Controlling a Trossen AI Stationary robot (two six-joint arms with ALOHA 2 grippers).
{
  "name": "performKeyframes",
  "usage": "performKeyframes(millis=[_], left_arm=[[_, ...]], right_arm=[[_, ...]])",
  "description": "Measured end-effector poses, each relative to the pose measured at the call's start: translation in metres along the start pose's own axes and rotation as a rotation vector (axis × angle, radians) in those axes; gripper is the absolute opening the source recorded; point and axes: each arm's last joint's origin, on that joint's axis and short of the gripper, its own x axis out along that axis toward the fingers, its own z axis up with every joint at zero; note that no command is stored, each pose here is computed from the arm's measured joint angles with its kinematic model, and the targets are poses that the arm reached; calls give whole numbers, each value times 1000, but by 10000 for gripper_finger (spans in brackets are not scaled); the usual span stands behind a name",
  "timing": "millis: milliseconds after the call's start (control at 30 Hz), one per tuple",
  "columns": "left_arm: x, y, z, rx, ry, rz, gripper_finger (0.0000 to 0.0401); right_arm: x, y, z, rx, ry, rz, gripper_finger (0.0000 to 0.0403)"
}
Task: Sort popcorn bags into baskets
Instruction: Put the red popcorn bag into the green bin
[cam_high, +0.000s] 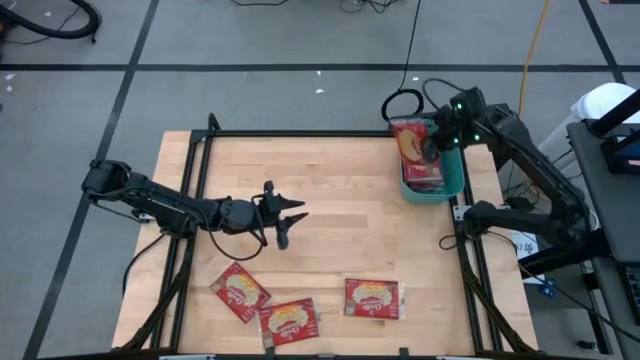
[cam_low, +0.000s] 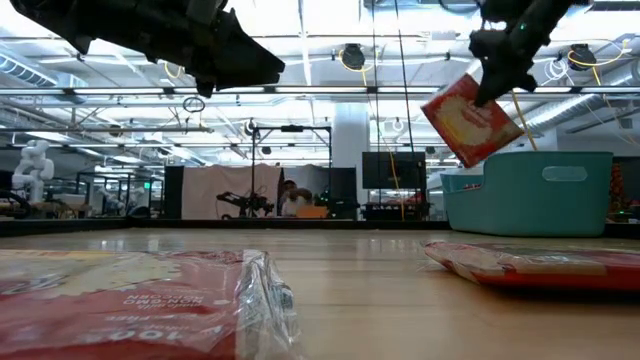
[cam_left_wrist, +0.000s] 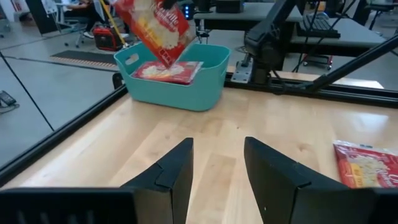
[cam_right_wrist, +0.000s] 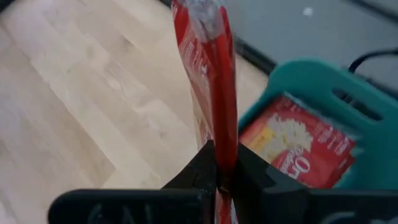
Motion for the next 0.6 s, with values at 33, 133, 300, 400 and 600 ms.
performKeyframes(millis=[33,133,300,400,600], left_arm=[[0,-1,0,0,0,-3,147],[-1,-3,0,2,0,-13,147],[-2,-5,-2,9,11,-22,147],[-2,-5,-3,3,27,-20,147],[-2,-6,-4,-50,38,-70,147]], right_arm=[[3,-5,0,16,20,4,19],[12,-21,2,59,63,-8,19],[22,-42,3,120,105,-24,19],[29,-51,2,140,148,-31,19],[37,-56,3,138,172,-31,19]])
